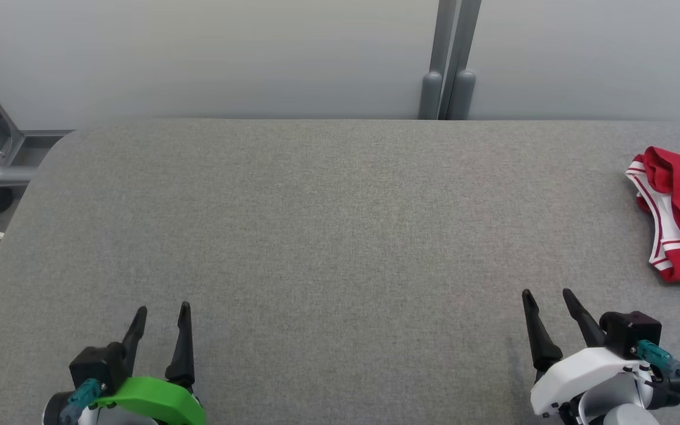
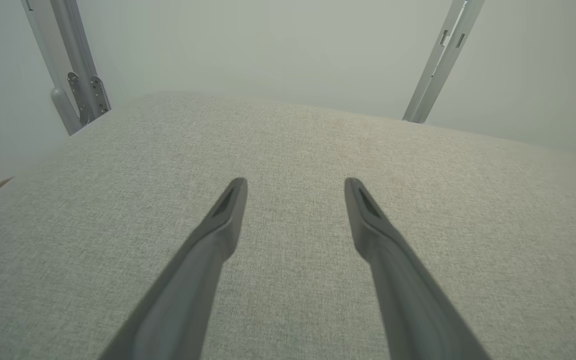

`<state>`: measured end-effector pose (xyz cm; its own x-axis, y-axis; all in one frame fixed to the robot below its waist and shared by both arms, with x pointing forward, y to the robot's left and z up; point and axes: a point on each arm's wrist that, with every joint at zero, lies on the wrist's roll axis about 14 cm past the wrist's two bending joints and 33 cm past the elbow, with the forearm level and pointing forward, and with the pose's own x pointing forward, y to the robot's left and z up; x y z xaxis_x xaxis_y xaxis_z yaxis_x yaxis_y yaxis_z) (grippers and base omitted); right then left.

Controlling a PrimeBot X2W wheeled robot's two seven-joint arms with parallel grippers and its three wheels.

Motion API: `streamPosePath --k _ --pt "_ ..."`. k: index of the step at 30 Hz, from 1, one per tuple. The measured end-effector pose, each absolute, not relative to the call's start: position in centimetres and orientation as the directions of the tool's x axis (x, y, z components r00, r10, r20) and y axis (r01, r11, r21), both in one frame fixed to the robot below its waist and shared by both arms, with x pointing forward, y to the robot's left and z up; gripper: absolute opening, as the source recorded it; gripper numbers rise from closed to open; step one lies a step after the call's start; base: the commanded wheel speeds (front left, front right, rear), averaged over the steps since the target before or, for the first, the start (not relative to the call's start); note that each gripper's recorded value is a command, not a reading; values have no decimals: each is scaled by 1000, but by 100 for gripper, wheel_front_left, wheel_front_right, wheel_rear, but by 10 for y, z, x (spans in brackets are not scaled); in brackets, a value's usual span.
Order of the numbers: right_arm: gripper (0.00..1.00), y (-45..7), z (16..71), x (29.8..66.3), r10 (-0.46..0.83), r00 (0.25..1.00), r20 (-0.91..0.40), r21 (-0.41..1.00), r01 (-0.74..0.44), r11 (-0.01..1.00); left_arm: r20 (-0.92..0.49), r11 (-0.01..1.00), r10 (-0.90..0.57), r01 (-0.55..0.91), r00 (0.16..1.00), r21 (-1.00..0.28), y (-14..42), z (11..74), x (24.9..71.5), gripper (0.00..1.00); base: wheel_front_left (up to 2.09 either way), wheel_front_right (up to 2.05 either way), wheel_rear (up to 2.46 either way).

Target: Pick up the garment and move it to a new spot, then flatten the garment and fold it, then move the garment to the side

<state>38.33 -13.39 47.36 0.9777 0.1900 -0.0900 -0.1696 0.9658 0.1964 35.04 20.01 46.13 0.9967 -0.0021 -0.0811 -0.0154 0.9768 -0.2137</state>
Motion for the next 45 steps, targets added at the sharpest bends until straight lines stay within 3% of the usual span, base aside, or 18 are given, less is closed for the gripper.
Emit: streamPosePath --k 1,8,26,45 --pt "0 -134 473 383 190 977 -93 197 -169 966 -84 976 -2 -17 996 -215 200 460 350 0 0 0 0" --pt "0 -137 449 372 176 970 -170 241 -133 962 -173 966 0 -44 985 -254 195 434 336 0 0 0 0" --pt "0 -160 461 375 95 985 -142 520 -8 854 -192 843 20 -120 981 -525 194 439 346 0 0 0 0" --pt "0 -179 468 372 36 991 -126 726 67 685 -182 677 9 -140 983 -722 190 451 359 0 0 0 0"
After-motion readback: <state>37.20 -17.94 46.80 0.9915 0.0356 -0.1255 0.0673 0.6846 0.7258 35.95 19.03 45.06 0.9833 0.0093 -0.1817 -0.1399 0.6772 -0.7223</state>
